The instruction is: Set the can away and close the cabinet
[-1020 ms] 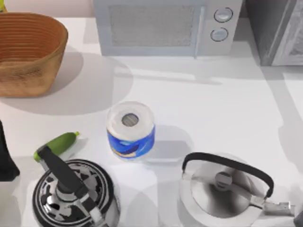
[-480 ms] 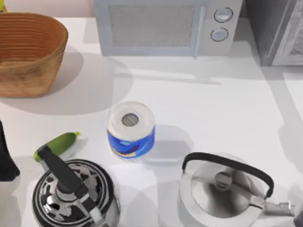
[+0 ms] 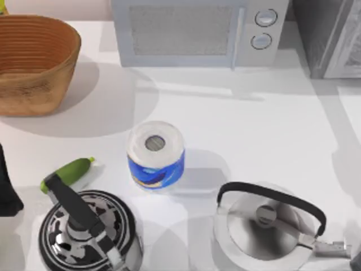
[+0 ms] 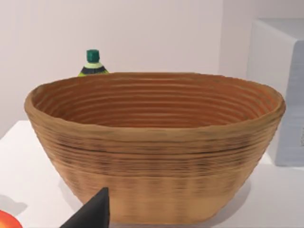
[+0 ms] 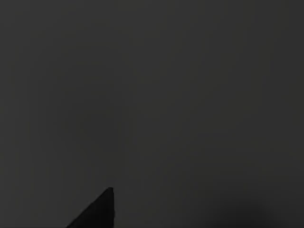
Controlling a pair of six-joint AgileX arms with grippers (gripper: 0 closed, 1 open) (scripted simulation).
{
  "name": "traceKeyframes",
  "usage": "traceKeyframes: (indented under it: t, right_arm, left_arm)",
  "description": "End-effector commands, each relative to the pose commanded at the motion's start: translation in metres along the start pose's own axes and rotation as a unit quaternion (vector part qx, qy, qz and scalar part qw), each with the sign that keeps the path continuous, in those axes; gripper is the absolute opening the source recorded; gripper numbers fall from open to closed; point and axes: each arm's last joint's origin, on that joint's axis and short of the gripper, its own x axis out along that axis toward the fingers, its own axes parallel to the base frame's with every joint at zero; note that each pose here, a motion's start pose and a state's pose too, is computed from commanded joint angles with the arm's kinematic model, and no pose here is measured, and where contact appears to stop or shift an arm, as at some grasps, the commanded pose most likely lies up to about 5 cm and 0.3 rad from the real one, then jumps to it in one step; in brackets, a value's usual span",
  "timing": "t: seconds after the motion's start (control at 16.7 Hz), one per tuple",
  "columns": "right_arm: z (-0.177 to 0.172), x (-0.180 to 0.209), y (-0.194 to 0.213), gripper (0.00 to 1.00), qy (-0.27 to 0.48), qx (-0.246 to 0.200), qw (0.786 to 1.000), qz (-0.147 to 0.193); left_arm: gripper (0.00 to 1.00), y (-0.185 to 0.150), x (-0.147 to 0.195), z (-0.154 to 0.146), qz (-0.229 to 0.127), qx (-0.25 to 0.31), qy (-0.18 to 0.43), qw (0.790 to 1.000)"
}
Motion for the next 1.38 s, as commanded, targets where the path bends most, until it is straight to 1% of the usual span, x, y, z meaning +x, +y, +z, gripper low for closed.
traceKeyframes:
  t: [0.18,0.36,0.54,0.72,0.84,0.96,1.2,1.38]
  right_arm:
    - [0.006,-0.01,-0.006,1.0,-0.005,-0.007,1.0,-0.006]
    - [0.016,-0.032,-0.019,1.0,-0.013,-0.018,1.0,-0.018]
    - [0.019,-0.066,-0.033,1.0,-0.017,-0.028,0.999,-0.032]
    - [0.003,-0.107,-0.043,1.0,-0.009,-0.032,0.999,-0.041]
    - [-0.022,-0.14,-0.047,1.0,0.002,-0.032,0.999,-0.042]
    - [-0.06,-0.174,-0.049,1.0,0.017,-0.029,0.999,-0.039]
    - [-0.166,-0.237,-0.049,1.0,0.046,-0.023,0.998,-0.021]
    - [-0.245,-0.273,-0.048,1.0,0.043,-0.018,0.999,-0.007]
  left_arm:
    - [1.0,0.0,0.0,0.0,0.0,0.0,0.0,1.0]
    - [1.0,0.0,0.0,0.0,0.0,0.0,0.0,1.0]
    - [1.0,0.0,0.0,0.0,0.0,0.0,0.0,1.0]
    - [1.0,0.0,0.0,0.0,0.0,0.0,0.0,1.0]
    - [1.0,0.0,0.0,0.0,0.0,0.0,0.0,1.0]
    - [1.0,0.0,0.0,0.0,0.0,0.0,0.0,1.0]
    - [1.0,0.0,0.0,0.0,0.0,0.0,0.0,1.0]
    - [1.0,0.0,0.0,0.0,0.0,0.0,0.0,1.0]
